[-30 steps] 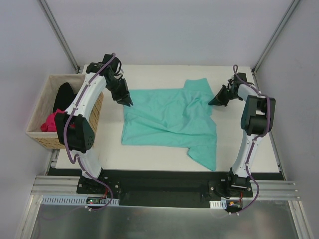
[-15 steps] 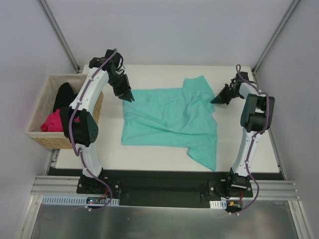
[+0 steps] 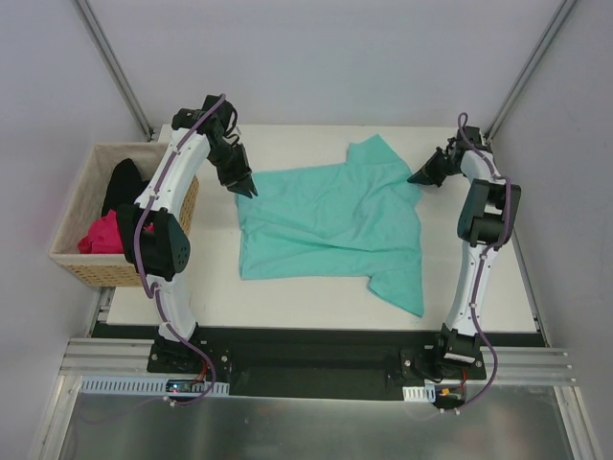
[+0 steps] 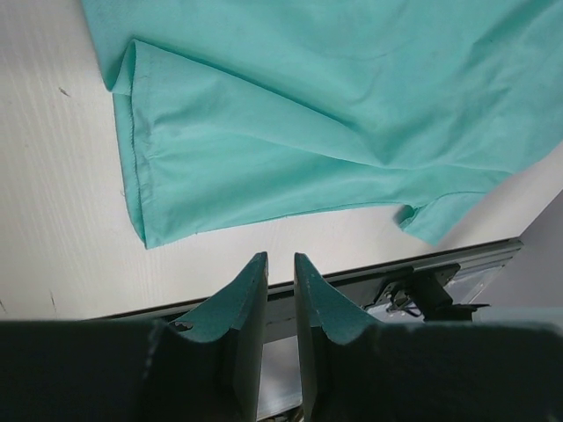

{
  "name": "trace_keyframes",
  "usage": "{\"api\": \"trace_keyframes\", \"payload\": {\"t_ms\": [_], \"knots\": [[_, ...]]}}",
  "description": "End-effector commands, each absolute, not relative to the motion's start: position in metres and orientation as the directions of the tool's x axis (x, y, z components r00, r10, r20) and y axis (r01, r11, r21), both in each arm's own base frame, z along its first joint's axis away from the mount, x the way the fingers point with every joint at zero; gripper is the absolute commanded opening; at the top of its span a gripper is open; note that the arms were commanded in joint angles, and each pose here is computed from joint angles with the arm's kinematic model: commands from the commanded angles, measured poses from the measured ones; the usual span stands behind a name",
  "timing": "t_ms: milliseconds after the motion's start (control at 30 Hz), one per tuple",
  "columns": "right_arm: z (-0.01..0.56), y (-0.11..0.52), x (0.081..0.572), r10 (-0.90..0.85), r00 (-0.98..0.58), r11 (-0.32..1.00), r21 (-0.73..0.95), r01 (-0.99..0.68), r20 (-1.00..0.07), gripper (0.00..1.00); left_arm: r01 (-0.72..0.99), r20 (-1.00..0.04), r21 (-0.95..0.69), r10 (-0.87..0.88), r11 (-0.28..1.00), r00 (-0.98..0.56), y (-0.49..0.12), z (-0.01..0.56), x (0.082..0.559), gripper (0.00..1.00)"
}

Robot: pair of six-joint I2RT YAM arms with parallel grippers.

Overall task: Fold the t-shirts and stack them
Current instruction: Flatten out the tshirt, then grap the side of the flattened tshirt closest away from the robot with both arms

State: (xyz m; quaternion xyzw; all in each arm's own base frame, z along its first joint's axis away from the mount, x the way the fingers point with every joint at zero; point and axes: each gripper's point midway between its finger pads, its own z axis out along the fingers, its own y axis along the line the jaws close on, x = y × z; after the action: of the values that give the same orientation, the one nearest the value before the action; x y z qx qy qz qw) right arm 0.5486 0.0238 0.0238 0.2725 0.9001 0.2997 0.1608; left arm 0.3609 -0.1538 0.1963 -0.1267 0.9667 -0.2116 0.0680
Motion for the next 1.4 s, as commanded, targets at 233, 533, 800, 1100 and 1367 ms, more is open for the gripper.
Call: {"api": "trace_keyframes", "payload": {"t_ms": [233,533,800,1100,1367], "knots": [[0.057,-0.018,0.586,0.655,-0.711,0.641,0.684,0.347,-0.254,0.01,-0.194,-0.092,-0.385,-0.247,0.902,-0.965,-0.146,0.208,0.340,0.18],[0.154,-0.023,0.583,0.648,-0.613,0.675,0.714,0.185,-0.453,0.18,-0.195,-0.103,-0.381,-0.251,0.904,-0.962,-0.142,0.211,0.330,0.18],[0.178,0.002,0.538,0.629,-0.630,0.685,0.708,0.173,-0.456,0.19,-0.188,-0.119,-0.404,-0.255,0.895,-0.960,-0.145,0.211,0.325,0.18],[0.124,0.042,0.467,0.568,-0.747,0.713,0.660,0.236,-0.346,0.26,-0.179,-0.033,-0.367,-0.205,0.913,-0.978,-0.161,0.161,0.302,0.18],[0.089,0.087,0.416,0.423,-0.851,0.813,0.546,0.203,-0.313,0.40,-0.197,0.041,-0.275,-0.193,0.941,-0.980,-0.161,0.108,0.279,0.17]]}}
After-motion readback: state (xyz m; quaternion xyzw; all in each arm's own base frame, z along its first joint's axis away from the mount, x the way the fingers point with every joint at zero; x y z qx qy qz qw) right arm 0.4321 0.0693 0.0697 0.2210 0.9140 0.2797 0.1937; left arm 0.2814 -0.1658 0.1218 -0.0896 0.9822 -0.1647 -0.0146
